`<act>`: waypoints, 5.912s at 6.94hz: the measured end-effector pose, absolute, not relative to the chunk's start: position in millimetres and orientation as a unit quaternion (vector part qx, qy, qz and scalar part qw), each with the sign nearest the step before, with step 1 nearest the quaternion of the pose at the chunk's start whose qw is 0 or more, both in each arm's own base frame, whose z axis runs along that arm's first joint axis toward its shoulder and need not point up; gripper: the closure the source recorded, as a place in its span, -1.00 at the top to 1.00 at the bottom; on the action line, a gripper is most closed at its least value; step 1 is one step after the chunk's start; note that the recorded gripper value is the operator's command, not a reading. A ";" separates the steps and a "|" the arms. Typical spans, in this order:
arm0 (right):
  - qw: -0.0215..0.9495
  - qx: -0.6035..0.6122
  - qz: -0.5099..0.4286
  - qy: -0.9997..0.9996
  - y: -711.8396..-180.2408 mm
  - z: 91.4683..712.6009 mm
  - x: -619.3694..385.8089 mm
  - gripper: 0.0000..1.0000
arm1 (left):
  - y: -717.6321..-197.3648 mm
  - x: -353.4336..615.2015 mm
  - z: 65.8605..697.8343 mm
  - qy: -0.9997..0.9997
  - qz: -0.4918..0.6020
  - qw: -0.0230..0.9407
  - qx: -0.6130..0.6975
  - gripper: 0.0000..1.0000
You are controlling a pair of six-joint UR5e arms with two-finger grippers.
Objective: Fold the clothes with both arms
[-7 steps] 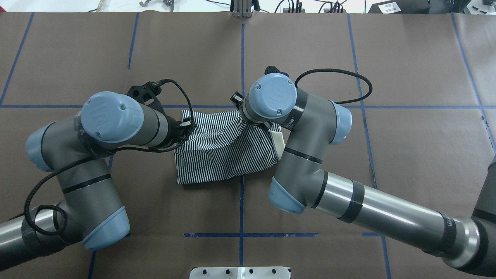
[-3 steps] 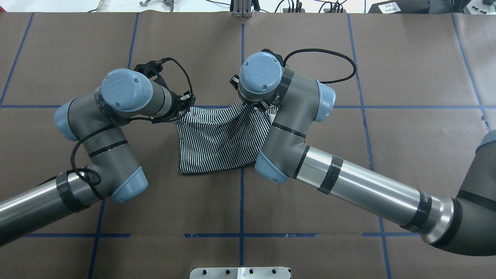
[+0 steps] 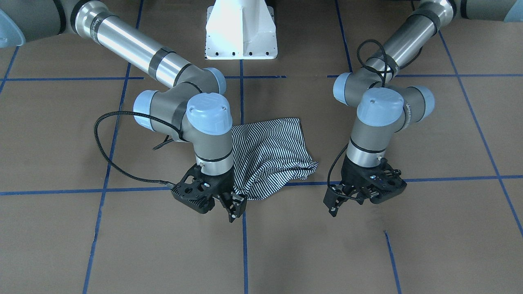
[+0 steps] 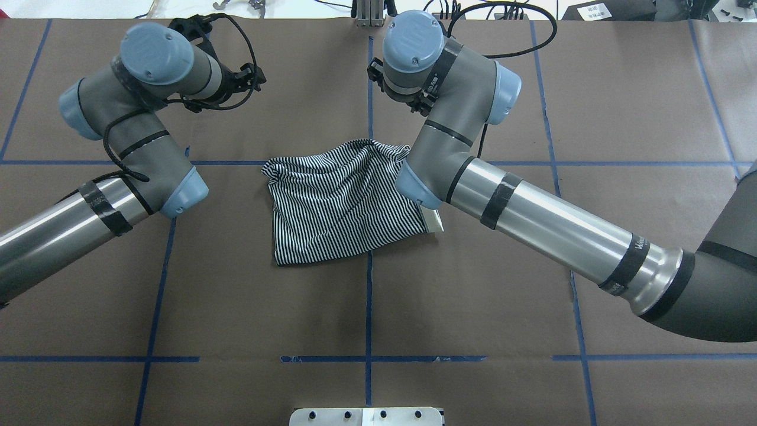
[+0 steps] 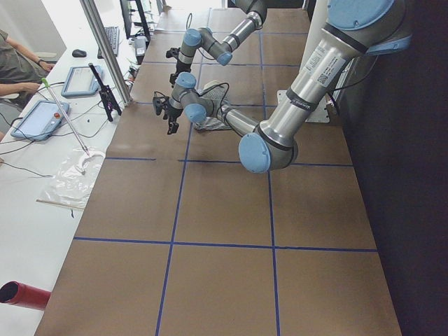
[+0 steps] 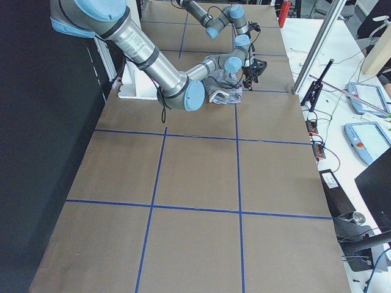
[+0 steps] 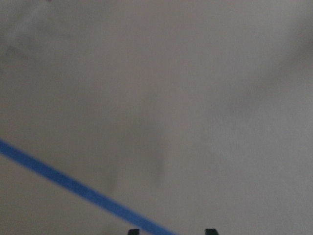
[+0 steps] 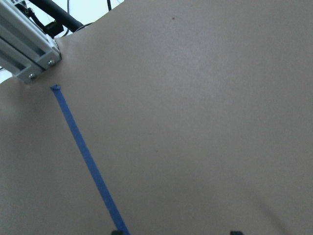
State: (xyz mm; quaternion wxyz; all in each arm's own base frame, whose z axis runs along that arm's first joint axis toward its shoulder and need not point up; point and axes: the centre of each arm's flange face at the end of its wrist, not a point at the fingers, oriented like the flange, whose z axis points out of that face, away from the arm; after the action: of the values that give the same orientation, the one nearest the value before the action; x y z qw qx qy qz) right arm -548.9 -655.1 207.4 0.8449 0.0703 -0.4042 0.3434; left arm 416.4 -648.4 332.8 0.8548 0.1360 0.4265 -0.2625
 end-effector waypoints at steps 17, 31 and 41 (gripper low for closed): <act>0.958 0.134 -0.014 -0.255 -713.9 278.9 -470.1 1.00 | -679.7 238.3 378.0 0.443 -0.146 0.872 0.147 1.00; 0.917 0.030 -0.054 -0.394 -438.9 655.6 66.5 1.00 | -521.7 -83.2 608.4 0.328 0.072 0.937 0.098 1.00; 0.913 0.021 0.023 -0.406 -460.4 613.0 58.2 1.00 | -483.9 -45.0 629.7 0.367 0.112 0.923 0.044 1.00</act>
State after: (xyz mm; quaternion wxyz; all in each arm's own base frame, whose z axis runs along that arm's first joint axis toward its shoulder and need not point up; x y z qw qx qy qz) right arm 58.2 -460.4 613.0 0.9134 0.0210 -0.4060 0.0232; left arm -45.0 -483.9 629.7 0.9225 0.0445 0.3667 0.1122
